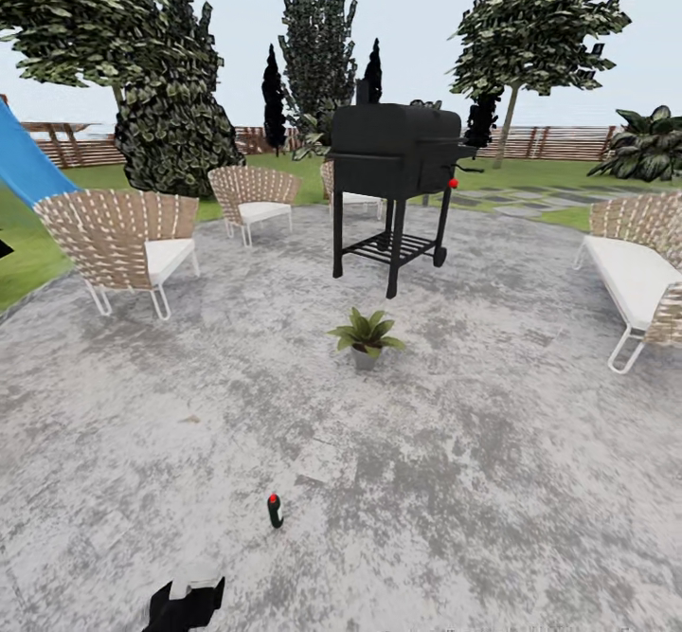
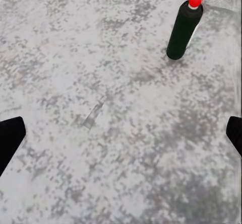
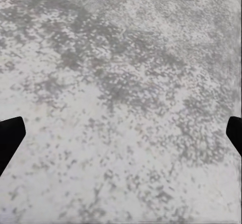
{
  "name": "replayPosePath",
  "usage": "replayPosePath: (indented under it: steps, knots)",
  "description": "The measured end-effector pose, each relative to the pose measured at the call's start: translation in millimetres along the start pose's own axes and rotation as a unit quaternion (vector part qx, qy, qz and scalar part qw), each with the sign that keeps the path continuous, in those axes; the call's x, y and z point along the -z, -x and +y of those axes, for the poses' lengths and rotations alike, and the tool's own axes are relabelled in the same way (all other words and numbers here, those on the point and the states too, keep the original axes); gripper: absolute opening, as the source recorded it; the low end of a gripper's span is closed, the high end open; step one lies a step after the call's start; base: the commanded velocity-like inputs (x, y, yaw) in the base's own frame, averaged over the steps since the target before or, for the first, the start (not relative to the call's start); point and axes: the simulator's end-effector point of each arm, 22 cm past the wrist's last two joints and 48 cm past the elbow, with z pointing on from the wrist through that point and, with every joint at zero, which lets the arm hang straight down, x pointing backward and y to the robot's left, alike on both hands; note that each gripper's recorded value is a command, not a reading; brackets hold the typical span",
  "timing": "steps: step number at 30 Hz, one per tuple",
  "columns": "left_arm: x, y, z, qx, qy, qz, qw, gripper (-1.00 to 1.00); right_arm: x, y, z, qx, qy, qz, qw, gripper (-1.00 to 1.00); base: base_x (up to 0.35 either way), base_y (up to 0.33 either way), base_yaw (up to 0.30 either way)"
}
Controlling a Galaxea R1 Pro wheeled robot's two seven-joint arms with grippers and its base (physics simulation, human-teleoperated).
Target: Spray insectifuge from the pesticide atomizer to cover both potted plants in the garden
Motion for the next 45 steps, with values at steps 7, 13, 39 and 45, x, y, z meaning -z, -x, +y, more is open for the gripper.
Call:
replayPosePath:
  steps: [7,13,39,45]
  knots:
    - [-1.1,9,-31,-0.011,-0.024,-0.008,0.9996,1.0,-0.1,0,0,0.0,0.001,0.0,1.0,1.0,0.0,0.0,-0.184]
    - [-8.2,44,-38,-0.011,-0.028,-0.034,0.999,1.0,-2.6,11,1,0.0,0.001,-0.011,0.9999,1.0,0.0,0.0,-0.021]
    - [-16.4,87,-48,-0.008,-0.033,-0.064,0.9974,1.0,-47.9,203,-11,-0.012,-0.013,-0.114,0.9934,1.0,0.056,-0.032,-0.018]
    - [-16.7,88,-48,-0.008,-0.032,-0.065,0.9973,1.0,-48.1,202,-11,-0.012,-0.013,-0.112,0.9935,1.0,0.02,-0.011,-0.27]
